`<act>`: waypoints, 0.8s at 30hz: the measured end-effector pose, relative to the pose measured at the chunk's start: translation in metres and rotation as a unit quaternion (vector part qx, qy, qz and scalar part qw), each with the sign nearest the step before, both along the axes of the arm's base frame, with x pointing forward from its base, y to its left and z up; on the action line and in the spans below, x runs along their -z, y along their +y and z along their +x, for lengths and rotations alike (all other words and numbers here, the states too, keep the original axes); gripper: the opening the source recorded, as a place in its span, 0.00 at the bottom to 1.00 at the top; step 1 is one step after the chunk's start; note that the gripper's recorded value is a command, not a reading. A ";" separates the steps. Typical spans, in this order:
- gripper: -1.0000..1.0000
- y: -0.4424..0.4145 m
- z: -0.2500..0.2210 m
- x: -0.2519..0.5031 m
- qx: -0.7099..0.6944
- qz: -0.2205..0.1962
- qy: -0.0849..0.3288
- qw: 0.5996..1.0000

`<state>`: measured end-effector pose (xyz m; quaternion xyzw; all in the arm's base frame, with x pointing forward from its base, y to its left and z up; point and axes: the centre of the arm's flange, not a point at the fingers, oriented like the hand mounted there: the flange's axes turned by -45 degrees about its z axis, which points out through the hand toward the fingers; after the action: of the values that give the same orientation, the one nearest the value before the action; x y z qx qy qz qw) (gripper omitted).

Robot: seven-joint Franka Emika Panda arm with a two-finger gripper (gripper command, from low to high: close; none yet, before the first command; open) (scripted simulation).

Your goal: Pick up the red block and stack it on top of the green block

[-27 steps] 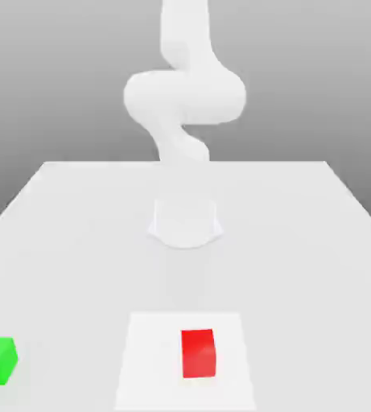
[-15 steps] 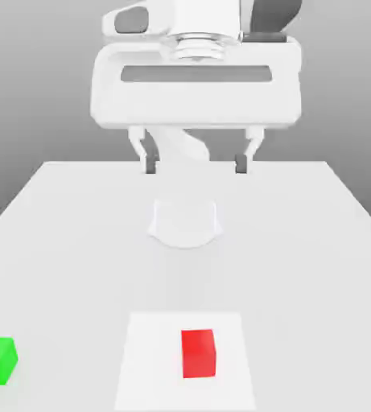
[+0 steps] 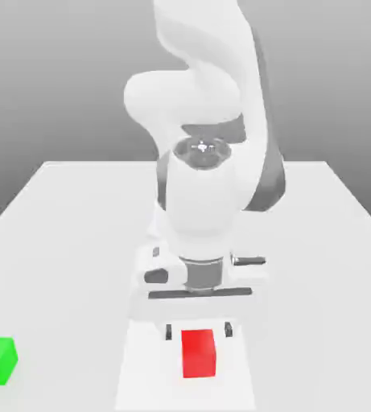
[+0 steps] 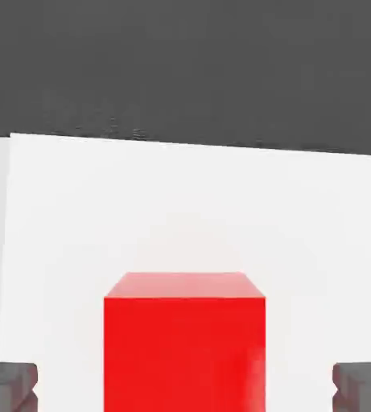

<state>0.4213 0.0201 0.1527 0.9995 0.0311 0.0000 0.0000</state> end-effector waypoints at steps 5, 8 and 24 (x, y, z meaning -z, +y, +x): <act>0.00 0.000 -0.001 0.006 0.000 0.000 0.000 1.000; 0.00 0.000 -0.001 0.005 0.000 0.000 0.000 1.000; 0.00 -0.251 0.015 -0.082 0.317 0.002 0.001 0.948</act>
<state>0.4367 -0.2305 0.2345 0.9577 -0.2876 -0.0006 -0.0021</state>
